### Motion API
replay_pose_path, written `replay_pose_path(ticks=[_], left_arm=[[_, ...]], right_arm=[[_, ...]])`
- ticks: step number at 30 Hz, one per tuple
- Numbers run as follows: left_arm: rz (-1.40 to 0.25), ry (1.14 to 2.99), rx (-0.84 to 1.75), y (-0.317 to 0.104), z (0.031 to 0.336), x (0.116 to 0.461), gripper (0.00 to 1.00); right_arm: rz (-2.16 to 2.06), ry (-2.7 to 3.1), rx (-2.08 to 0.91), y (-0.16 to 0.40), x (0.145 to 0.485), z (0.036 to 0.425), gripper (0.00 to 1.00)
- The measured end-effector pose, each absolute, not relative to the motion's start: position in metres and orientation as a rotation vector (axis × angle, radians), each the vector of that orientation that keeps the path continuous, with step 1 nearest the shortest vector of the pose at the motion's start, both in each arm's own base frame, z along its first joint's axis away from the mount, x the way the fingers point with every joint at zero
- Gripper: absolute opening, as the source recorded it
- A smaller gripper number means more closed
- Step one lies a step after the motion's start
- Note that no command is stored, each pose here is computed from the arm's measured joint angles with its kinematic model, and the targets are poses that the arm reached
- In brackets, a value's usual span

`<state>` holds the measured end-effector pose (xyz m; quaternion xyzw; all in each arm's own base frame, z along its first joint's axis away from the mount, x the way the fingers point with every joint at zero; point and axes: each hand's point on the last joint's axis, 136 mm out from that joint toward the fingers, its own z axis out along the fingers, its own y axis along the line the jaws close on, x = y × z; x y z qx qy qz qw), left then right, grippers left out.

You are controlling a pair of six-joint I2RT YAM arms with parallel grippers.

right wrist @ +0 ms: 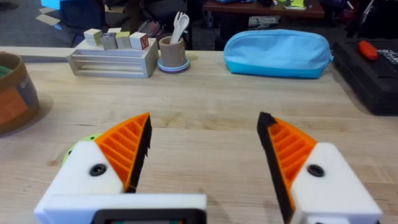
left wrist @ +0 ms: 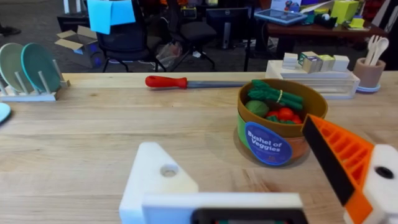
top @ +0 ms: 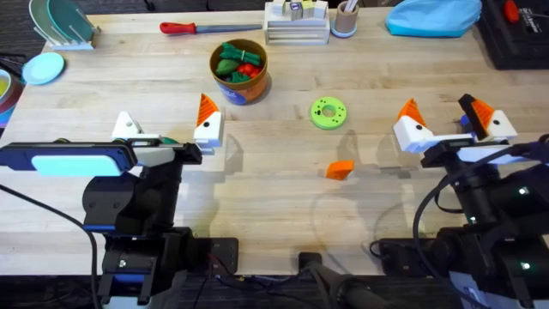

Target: Pick up the gripper from the table and insert it into the empty holder that is missing its gripper. Then pick up a screw, insert it into the mounting hole, and use the screwdriver to tighten it. Finally, clean up the table by picking up the vegetable and placing it into the bucket.

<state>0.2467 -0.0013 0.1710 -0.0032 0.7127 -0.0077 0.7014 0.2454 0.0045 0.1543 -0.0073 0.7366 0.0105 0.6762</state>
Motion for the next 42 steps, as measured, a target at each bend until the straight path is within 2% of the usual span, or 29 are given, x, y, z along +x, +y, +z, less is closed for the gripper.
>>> replay_pose_path(ticks=[16, 19, 23, 27, 32, 36, 42], left_arm=[[-0.017, 1.638, -0.008, -0.001, 0.166, 0.244, 0.992], [-0.016, 1.660, -0.008, -0.001, 0.185, 0.238, 0.993], [-0.001, 1.692, -0.022, 0.002, 0.235, 0.226, 0.994], [0.040, 1.838, -0.057, 0.010, 0.269, 0.228, 0.993], [0.066, 2.079, -0.064, 0.012, 0.286, 0.249, 0.993], [0.071, 2.195, -0.061, 0.012, 0.283, 0.274, 0.993], [0.050, 2.502, -0.056, 0.008, 0.224, 0.265, 0.991]], right_arm=[[0.049, 1.664, -0.039, 0.010, 0.245, 0.153, 0.991], [0.092, 1.734, -0.068, 0.017, 0.239, 0.150, 0.991], [0.133, 1.880, -0.088, 0.024, 0.223, 0.153, 0.992], [0.143, 1.958, -0.087, 0.025, 0.211, 0.190, 0.991], [0.148, 2.076, -0.079, 0.024, 0.207, 0.227, 0.991], [0.153, 2.169, -0.074, 0.024, 0.216, 0.232, 0.992], [0.160, 2.288, -0.067, 0.024, 0.228, 0.212, 0.991]])
